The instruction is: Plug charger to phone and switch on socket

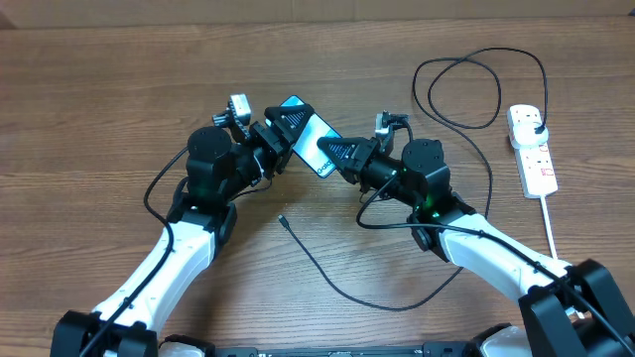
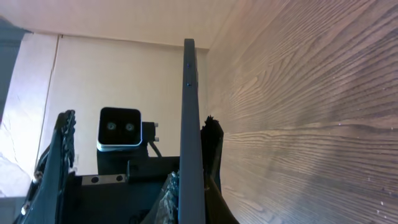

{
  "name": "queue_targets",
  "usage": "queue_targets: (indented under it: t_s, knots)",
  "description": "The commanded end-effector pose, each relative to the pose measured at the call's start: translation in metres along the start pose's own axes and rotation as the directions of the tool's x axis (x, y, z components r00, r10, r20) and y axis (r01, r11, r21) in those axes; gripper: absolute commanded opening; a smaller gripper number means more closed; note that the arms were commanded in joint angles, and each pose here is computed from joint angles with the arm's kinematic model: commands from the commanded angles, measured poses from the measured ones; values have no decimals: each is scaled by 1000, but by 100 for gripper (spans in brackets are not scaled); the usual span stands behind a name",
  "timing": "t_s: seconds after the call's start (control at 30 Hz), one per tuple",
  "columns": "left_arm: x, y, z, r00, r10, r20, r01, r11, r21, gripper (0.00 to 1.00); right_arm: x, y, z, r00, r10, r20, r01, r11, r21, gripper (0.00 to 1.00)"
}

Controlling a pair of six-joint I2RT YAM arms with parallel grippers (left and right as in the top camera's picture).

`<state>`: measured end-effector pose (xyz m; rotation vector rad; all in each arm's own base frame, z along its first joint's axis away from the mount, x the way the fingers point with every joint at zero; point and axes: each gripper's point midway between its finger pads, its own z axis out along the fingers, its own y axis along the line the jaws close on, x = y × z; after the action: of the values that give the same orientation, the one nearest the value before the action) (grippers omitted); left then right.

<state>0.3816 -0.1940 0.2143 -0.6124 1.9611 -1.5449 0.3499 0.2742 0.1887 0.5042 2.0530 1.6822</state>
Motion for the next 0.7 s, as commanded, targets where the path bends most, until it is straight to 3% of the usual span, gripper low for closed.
queue_targets:
  t_s: [0.0, 0.3, 0.43, 0.67]
  knots:
    - [9, -4, 5, 996, 14, -90, -9, 998, 54, 93, 3, -7, 6, 999, 34, -8, -33, 999, 15, 4]
    - [4, 8, 15, 987, -2, -164, 23, 991, 129, 84, 0, -15, 7, 1000, 19, 7, -20, 999, 45, 4]
    - [3, 9, 18, 986, -24, -164, 47, 989, 138, 65, -2, -24, 6, 1000, 21, 23, -23, 996, 82, 4]
    - [1, 17, 21, 985, -73, -156, 92, 989, 117, 51, -7, -27, 6, 998, 12, 58, -18, 995, 97, 4]
